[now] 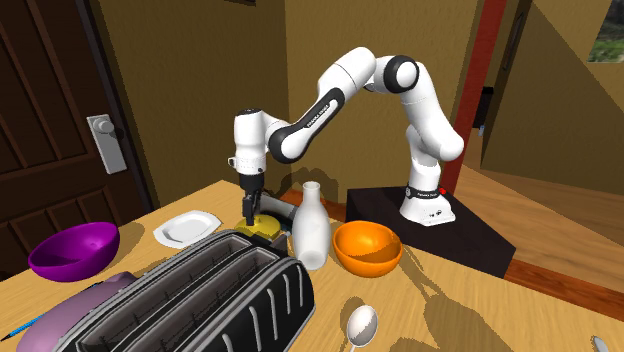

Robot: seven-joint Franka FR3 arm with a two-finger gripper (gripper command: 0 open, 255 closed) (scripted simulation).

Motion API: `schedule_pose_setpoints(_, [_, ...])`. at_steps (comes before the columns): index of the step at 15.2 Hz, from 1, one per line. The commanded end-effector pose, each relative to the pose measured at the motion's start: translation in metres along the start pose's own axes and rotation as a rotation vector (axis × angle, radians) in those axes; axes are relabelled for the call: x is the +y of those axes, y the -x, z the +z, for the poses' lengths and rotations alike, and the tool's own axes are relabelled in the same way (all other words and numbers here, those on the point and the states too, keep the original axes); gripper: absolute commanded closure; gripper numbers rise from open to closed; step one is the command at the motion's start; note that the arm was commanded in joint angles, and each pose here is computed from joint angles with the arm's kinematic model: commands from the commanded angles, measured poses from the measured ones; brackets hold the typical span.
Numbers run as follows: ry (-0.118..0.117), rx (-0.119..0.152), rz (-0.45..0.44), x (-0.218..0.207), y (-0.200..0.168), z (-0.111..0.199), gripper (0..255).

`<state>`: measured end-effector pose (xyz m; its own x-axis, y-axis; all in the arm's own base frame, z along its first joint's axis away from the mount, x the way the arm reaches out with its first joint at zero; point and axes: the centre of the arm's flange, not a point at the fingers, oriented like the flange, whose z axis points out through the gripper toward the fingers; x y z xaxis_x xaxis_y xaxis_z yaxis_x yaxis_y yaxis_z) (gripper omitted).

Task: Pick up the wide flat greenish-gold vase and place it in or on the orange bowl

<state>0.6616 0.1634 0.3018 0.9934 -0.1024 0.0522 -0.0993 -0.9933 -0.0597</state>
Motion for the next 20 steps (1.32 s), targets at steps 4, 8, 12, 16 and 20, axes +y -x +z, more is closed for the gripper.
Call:
schedule_pose_setpoints(4, [0.0, 0.0, 0.0, 0.0, 0.0, 0.0, 255])
schedule_pose_setpoints(8, [0.0, 0.0, 0.0, 0.0, 0.0, 0.0, 255])
schedule_pose_setpoints(12, [0.0, 0.0, 0.0, -0.001, -0.001, -0.01, 255])
schedule_pose_setpoints(16, [0.0, 0.0, 0.0, -0.002, -0.002, -0.032, 255])
schedule_pose_setpoints(20, [0.0, 0.0, 0.0, -0.003, -0.003, -0.053, 255])
